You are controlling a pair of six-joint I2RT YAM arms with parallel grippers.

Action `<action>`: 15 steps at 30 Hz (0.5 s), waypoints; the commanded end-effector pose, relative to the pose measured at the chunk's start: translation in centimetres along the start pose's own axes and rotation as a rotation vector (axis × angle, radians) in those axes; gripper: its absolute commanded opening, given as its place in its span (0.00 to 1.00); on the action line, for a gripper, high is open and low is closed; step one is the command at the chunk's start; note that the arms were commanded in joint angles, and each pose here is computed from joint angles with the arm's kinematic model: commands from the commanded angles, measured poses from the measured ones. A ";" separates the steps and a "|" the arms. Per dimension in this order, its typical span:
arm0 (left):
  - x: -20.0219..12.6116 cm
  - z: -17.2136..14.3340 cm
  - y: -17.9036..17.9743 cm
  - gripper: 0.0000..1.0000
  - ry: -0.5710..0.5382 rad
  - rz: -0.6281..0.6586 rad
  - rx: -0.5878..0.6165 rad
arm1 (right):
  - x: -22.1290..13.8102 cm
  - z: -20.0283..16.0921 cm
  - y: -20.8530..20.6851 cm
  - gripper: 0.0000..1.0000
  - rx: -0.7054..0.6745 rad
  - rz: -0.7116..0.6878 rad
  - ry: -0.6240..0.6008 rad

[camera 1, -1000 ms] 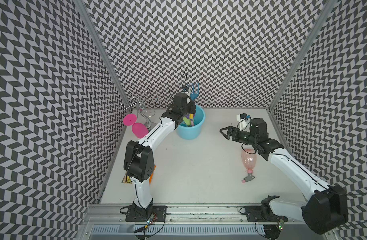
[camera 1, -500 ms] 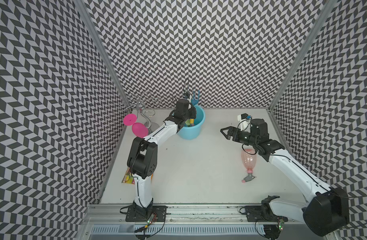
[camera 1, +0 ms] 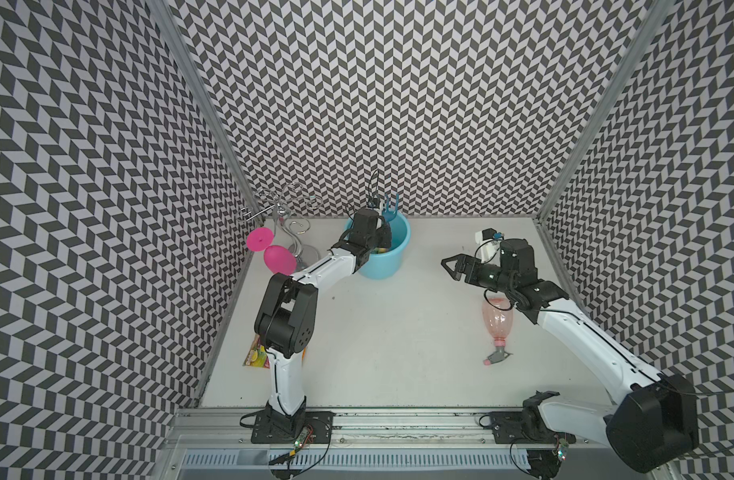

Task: Organize the gardening tools
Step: Place the gardening tool in the container.

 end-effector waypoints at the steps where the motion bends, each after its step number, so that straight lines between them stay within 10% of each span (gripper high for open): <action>1: -0.4 0.7 -1.1 0.35 -0.032 -0.027 0.019 | -0.6 0.3 0.6 0.92 -0.023 0.018 -0.034; 15: -4.4 4.8 -1.5 0.58 -0.110 -0.021 0.032 | -1.4 0.0 0.5 0.92 -0.023 0.013 -0.045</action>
Point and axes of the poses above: each gripper's point midway between its finger pads, its own x axis out along the fingers, its own y axis along the line the jaws close on, z = x × y, the point moved 1 cm from there along -x, back along the fingers, and after that the axes turned 8 degrees about x, right-handed, at the moved point
